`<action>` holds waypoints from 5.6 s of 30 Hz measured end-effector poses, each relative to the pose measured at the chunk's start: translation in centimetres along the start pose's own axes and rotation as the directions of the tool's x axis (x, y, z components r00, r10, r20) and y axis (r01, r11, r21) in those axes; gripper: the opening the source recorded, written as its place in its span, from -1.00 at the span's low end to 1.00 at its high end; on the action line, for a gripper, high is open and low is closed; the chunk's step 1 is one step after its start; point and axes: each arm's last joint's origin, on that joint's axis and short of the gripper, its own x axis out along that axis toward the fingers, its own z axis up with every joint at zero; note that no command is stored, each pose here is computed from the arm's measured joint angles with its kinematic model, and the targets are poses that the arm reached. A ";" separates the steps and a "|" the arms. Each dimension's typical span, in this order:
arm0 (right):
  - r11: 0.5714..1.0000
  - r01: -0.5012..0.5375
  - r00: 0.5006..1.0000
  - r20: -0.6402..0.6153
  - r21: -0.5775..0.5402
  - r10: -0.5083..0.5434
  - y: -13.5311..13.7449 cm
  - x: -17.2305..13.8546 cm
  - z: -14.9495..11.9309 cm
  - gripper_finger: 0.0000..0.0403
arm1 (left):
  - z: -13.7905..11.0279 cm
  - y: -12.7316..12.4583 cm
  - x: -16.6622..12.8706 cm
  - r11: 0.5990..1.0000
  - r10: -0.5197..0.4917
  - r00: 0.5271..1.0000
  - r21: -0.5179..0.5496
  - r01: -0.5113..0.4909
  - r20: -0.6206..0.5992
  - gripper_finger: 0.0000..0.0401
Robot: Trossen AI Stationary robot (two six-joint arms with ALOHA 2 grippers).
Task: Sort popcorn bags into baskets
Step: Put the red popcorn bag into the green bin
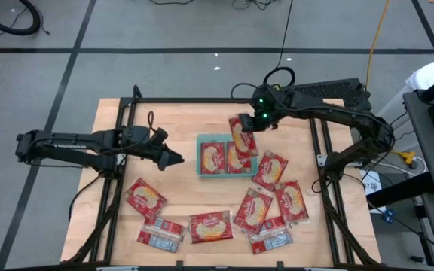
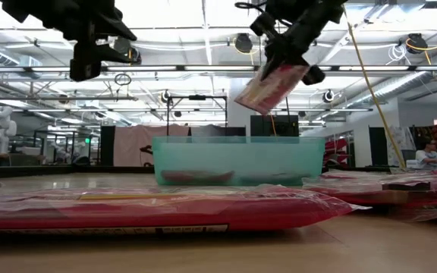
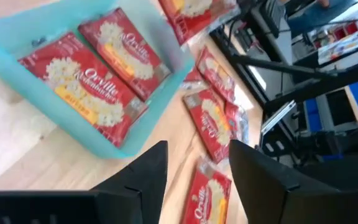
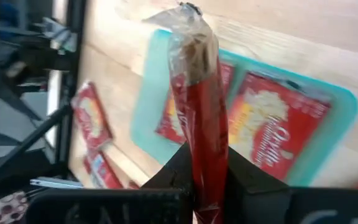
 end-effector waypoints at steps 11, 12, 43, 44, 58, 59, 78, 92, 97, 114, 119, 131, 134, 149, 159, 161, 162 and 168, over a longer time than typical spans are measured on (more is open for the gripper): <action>0.994 0.037 0.999 0.016 0.098 -0.038 -1.2 2.9 -1.8 -0.88 | -0.6 -0.5 0.1 1.000 -0.017 0.999 0.001 0.017 -0.028 -0.33; 0.993 0.025 0.999 0.019 0.114 -0.028 -1.4 3.3 -2.0 -0.88 | -0.7 -0.5 0.1 1.000 -0.019 0.999 -0.003 0.019 -0.029 -0.35; 0.953 0.073 0.997 0.008 0.295 -0.079 -7.1 7.7 -4.7 -0.82 | -0.5 -0.4 0.1 0.998 0.051 0.997 0.030 -0.053 0.052 -0.39; 0.955 0.077 0.996 0.014 0.288 -0.085 -7.2 7.7 -4.7 -0.80 | -0.5 -0.4 0.1 0.998 0.053 0.997 0.034 -0.055 0.055 -0.39; 0.965 0.104 0.990 0.068 0.241 -0.123 -7.3 7.7 -4.6 -0.47 | -0.2 -0.1 0.0 0.995 0.081 0.993 0.048 -0.086 0.085 -0.39; 0.966 0.105 0.990 0.069 0.237 -0.124 -7.3 7.7 -4.6 -0.46 | -0.1 0.0 0.0 0.995 0.083 0.993 0.046 -0.087 0.087 -0.39; 0.978 0.118 0.986 0.097 0.173 -0.136 -7.3 7.6 -4.5 -0.43 | 0.2 0.3 0.0 0.994 0.098 0.990 0.032 -0.102 0.102 -0.39; 0.985 0.115 0.975 0.175 0.130 -0.137 -7.2 6.1 -4.1 -0.43 | 0.2 0.3 0.0 0.994 0.100 0.990 0.022 -0.102 0.097 -0.39; 0.985 0.120 0.974 0.179 0.122 -0.141 -7.2 5.5 -4.0 -0.43 | 0.2 0.3 0.0 0.994 0.100 0.990 0.022 -0.103 0.097 -0.39; 0.993 0.065 0.982 0.173 0.095 -0.080 -5.9 3.0 -5.7 -0.43 | -0.2 0.6 0.0 0.990 0.138 0.989 0.026 -0.140 0.058 -0.39; 0.999 0.029 0.987 0.156 0.046 -0.036 -3.0 3.1 -6.6 -0.49 | -0.3 0.7 -0.1 0.989 0.146 0.988 0.027 -0.148 0.050 -0.39; 0.961 -0.128 0.979 0.126 -0.245 0.162 1.2 2.0 -7.3 -0.63 | -3.7 2.3 -0.6 0.941 0.311 0.901 -0.035 -0.337 -0.304 -0.36; 0.951 -0.145 0.979 0.099 -0.273 0.178 1.5 2.0 -7.7 -0.63 | -4.9 2.5 -0.7 0.926 0.334 0.840 -0.019 -0.378 -0.427 -0.26; 0.925 -0.189 0.970 0.088 -0.329 0.229 2.3 2.1 -8.5 -0.63 | -9.8 1.9 2.6 0.886 0.456 0.627 0.253 -0.390 -0.631 0.10; 0.912 -0.221 0.970 0.021 -0.345 0.243 3.1 2.3 -10.8 -0.63 | -13.3 2.5 5.7 0.833 0.553 0.484 0.451 -0.320 -0.678 -0.18; 0.914 -0.225 0.970 0.011 -0.338 0.243 3.2 2.3 -11.1 -0.63 | -13.8 2.8 6.3 0.817 0.576 0.460 0.472 -0.332 -0.675 -0.23; 0.914 -0.226 0.970 0.009 -0.337 0.243 3.2 2.3 -11.3 -0.63 | -14.0 3.0 6.6 0.809 0.588 0.447 0.479 -0.341 -0.675 -0.26; 0.919 -0.189 0.973 0.059 -0.345 0.222 3.3 2.4 -11.9 -0.63 | -12.5 4.0 8.0 0.806 0.590 0.480 0.430 -0.407 -0.650 -0.39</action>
